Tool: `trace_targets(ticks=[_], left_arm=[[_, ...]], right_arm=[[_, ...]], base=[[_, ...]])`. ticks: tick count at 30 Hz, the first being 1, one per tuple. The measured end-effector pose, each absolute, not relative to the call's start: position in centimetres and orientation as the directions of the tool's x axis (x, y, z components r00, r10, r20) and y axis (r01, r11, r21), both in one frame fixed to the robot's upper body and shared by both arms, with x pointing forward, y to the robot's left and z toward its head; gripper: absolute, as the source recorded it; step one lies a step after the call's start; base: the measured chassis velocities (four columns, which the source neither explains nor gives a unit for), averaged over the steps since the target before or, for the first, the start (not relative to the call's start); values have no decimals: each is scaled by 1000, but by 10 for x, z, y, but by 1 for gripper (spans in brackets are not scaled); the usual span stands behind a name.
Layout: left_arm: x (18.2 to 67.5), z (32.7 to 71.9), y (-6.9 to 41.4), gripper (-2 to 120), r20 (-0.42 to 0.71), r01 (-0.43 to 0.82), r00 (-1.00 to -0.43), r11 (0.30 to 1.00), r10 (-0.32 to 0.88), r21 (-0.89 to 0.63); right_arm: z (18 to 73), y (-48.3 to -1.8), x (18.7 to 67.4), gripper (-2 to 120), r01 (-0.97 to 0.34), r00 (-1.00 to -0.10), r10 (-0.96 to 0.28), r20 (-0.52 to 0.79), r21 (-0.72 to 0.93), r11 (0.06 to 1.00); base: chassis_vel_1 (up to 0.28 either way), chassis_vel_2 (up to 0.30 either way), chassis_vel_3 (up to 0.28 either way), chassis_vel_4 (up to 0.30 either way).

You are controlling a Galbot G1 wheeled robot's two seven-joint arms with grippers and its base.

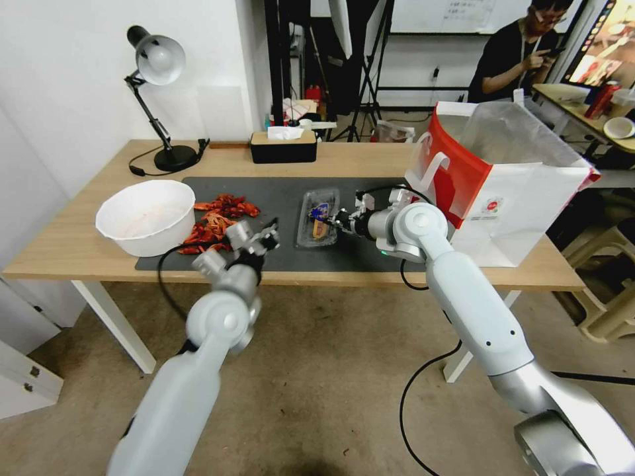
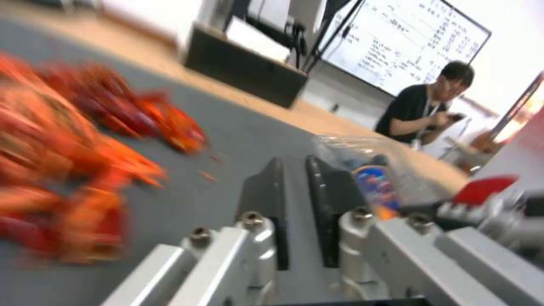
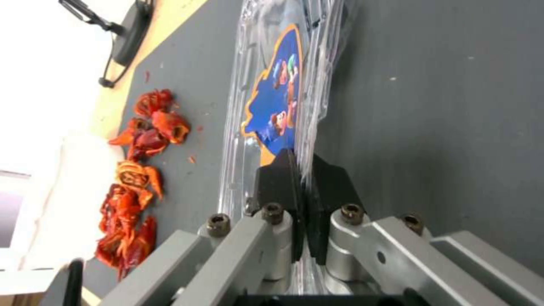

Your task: Close the takeout container lid, then place the container into the takeout bag.

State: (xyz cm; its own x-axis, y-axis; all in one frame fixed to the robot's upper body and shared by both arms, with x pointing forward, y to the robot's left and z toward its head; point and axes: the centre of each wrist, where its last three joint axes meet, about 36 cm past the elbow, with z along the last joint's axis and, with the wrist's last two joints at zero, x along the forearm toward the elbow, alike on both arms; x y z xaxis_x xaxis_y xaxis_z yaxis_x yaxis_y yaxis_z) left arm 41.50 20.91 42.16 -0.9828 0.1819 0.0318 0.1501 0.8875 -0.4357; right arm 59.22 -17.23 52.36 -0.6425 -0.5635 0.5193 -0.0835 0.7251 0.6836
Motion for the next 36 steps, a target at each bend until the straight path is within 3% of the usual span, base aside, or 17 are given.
trace_targets(ticks=[1,4,9,22,29,36], left_arm=[[415,422,209,13,32,150,-983,887,182,-436],[389,402,226,28,0,164,-985,940,172,-298],[366,391,240,47,-29,148,-989,965,145,-216],[309,367,255,93,-2,86,-996,979,87,-185],[298,352,253,100,7,68,-997,981,70,-179],[293,340,246,100,21,60,-998,980,65,-191]], right_arm=[[524,-172,592,0,-84,-643,-564,519,684,725],[524,-173,593,0,-90,-646,-573,505,695,713],[527,-175,594,0,-102,-654,-583,482,707,699],[538,-188,586,0,-135,-685,-594,421,728,672],[566,-206,567,0,-224,-751,-594,288,735,640],[632,-230,520,0,-422,-850,-527,-23,629,653]], base=[[0,0,0,0],[0,0,0,0],[0,0,0,0],[0,0,0,0],[0,0,0,0],[0,0,0,0]])
